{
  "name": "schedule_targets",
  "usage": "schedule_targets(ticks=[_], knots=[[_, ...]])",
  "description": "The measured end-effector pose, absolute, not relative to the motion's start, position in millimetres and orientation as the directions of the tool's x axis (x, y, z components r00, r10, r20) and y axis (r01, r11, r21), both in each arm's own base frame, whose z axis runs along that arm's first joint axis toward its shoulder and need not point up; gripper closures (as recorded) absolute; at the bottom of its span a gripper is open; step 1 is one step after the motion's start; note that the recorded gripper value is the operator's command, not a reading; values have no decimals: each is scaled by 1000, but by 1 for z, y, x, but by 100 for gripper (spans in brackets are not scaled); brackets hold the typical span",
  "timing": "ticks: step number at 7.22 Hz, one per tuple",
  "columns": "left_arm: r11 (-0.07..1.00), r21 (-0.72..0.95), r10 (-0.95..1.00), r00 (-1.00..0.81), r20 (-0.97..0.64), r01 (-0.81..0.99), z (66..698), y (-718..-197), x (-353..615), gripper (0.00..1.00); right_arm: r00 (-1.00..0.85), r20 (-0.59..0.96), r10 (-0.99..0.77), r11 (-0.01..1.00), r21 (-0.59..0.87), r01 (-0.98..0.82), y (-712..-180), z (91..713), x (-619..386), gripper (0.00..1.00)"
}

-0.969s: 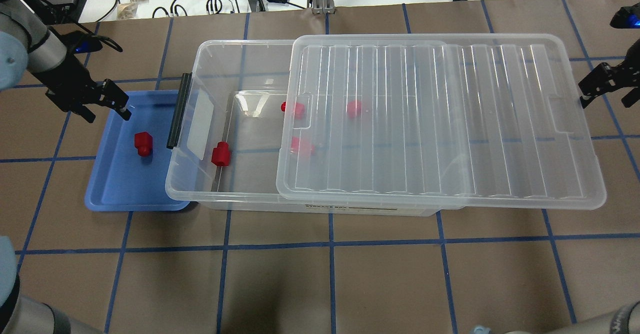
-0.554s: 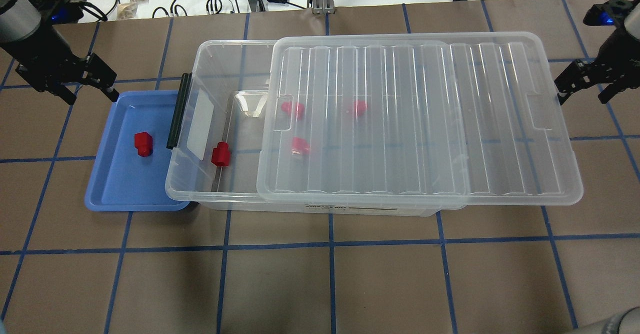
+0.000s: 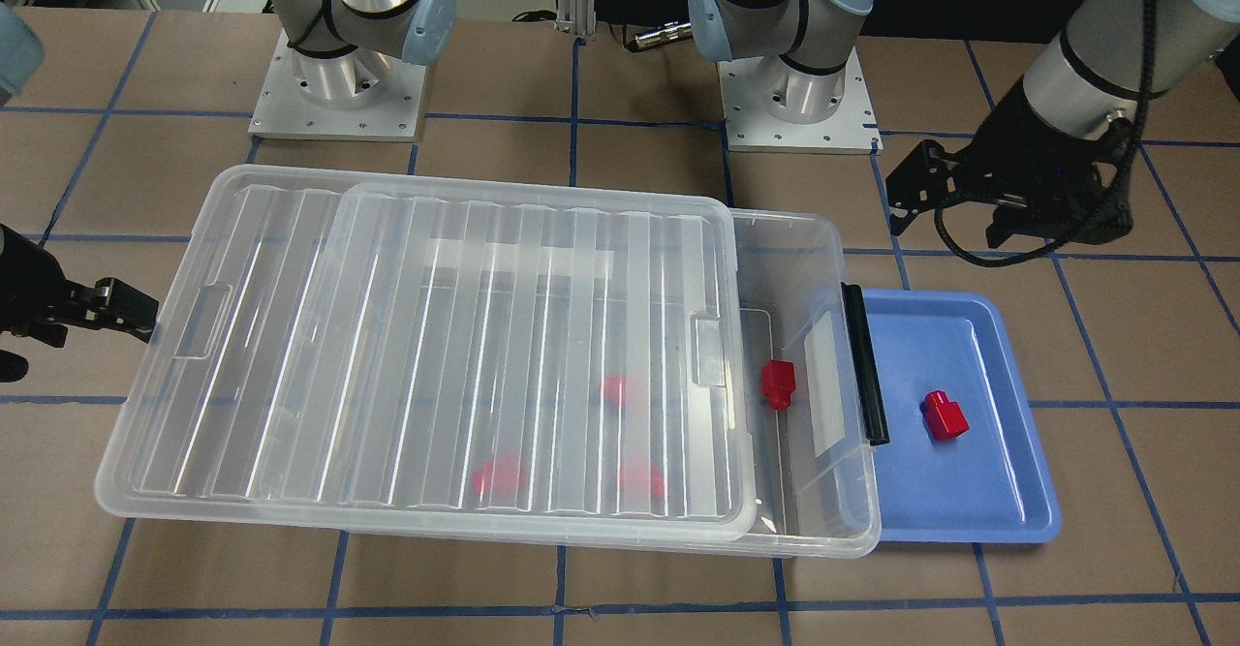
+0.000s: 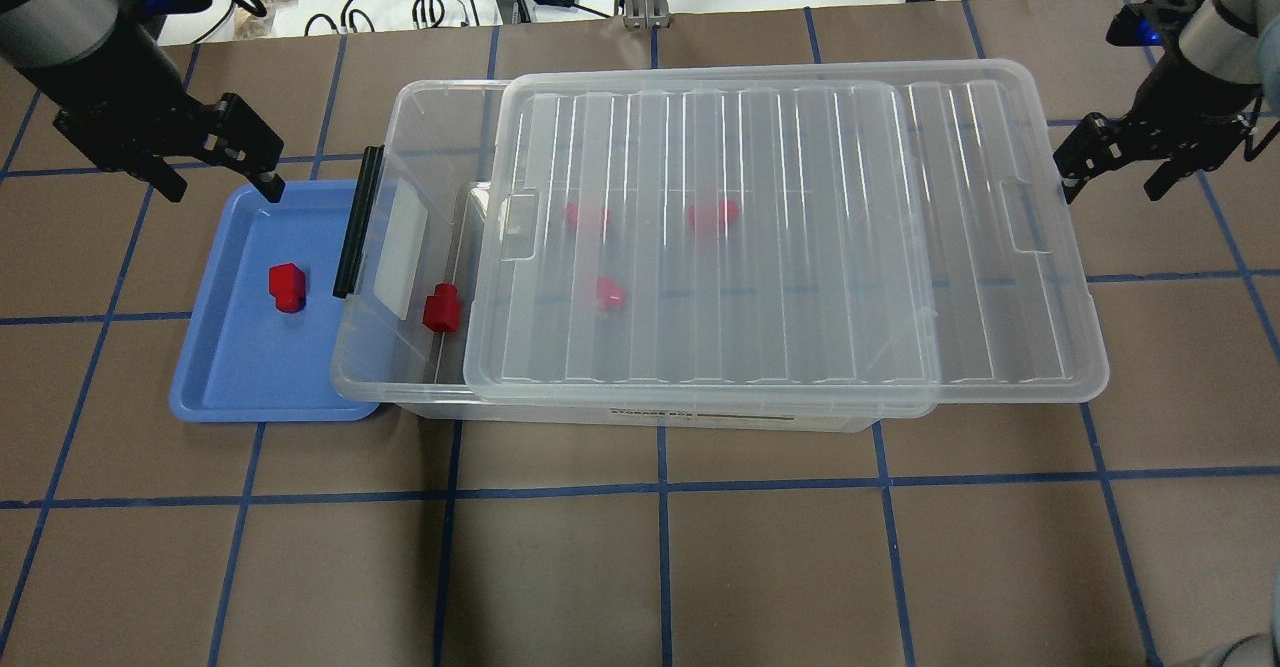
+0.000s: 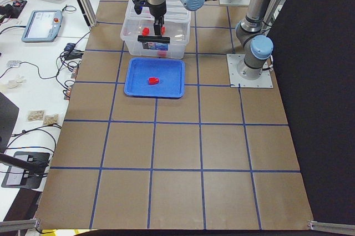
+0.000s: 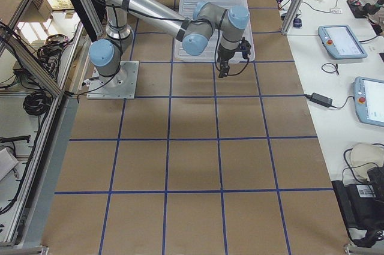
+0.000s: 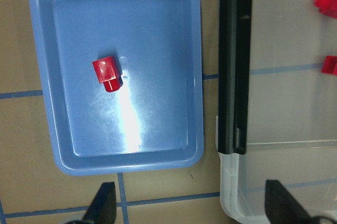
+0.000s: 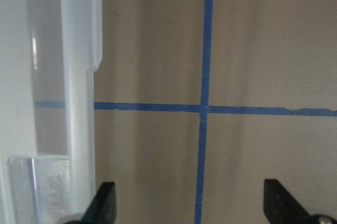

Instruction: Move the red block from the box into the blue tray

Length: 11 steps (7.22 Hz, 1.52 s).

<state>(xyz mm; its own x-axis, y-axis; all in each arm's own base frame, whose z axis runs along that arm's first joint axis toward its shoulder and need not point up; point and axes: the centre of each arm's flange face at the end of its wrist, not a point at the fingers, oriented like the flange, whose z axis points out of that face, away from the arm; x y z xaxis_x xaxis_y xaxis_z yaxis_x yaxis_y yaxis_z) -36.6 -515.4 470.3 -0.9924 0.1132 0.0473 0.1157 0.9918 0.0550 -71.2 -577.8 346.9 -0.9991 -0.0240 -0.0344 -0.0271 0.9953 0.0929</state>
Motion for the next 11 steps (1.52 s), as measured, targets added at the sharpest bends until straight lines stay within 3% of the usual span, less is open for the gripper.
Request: schedule_targets(ticks=[5, 11], knots=[[977, 76, 195, -980, 47, 198, 456, -509, -85, 0, -1000, -18, -6, 997, 79, -8, -585, 345, -12, 0], [995, 87, 41, -999, 1, 41, 453, -502, -87, 0, -1000, 2, 4, 999, 34, 4, -591, 358, 18, 0]])
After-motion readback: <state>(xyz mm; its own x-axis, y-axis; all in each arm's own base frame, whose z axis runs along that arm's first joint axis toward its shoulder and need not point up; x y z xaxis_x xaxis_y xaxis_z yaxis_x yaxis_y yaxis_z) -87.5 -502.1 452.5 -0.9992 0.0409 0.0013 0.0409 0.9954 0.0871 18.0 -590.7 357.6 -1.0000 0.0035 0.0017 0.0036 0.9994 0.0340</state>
